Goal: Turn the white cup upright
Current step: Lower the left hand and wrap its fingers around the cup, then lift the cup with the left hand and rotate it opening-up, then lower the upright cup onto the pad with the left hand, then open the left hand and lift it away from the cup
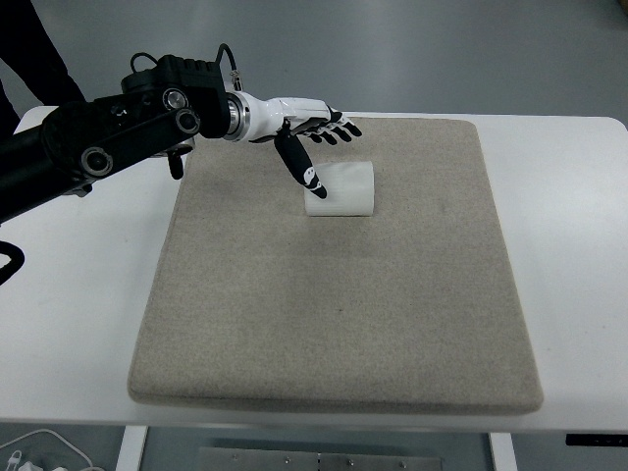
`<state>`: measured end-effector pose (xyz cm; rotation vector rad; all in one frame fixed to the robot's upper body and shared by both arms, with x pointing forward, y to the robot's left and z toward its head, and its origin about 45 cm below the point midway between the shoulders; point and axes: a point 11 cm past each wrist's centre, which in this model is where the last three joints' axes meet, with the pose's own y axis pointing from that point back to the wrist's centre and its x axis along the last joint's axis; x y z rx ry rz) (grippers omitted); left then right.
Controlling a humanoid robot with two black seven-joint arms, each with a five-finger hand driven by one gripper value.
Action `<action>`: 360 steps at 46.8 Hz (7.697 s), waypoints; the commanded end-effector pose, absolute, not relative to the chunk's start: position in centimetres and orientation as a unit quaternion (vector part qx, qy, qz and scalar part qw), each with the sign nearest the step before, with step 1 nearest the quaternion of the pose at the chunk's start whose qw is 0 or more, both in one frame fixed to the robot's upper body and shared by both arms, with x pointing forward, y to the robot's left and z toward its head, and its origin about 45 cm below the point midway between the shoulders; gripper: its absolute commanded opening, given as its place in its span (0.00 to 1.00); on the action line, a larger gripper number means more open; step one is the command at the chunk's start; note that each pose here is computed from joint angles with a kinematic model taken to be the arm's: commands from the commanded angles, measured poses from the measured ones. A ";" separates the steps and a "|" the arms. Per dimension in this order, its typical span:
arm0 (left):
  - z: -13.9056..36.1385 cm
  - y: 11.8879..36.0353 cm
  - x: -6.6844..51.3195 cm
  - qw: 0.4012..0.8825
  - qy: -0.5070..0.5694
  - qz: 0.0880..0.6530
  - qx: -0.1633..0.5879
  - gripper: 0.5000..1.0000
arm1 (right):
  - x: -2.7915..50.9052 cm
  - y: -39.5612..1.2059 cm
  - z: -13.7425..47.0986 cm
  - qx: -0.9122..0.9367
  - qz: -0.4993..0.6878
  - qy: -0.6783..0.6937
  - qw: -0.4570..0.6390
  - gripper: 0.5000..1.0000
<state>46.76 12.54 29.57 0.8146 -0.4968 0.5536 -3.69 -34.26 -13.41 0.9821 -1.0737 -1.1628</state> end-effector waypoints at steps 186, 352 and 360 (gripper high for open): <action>25.1 18.7 49.1 0.897 0.079 0.429 -0.073 0.29 | -3.7 -34.3 -13.4 0.423 -0.501 -0.463 0.597 0.86; 19.6 19.9 46.1 0.881 -0.006 0.472 -0.044 0.99 | -3.7 -34.3 -13.4 0.423 -0.501 -0.462 0.597 0.86; 21.0 20.6 46.7 0.877 -0.016 0.477 -0.056 0.99 | -3.7 -34.3 -13.4 0.423 -0.501 -0.462 0.597 0.86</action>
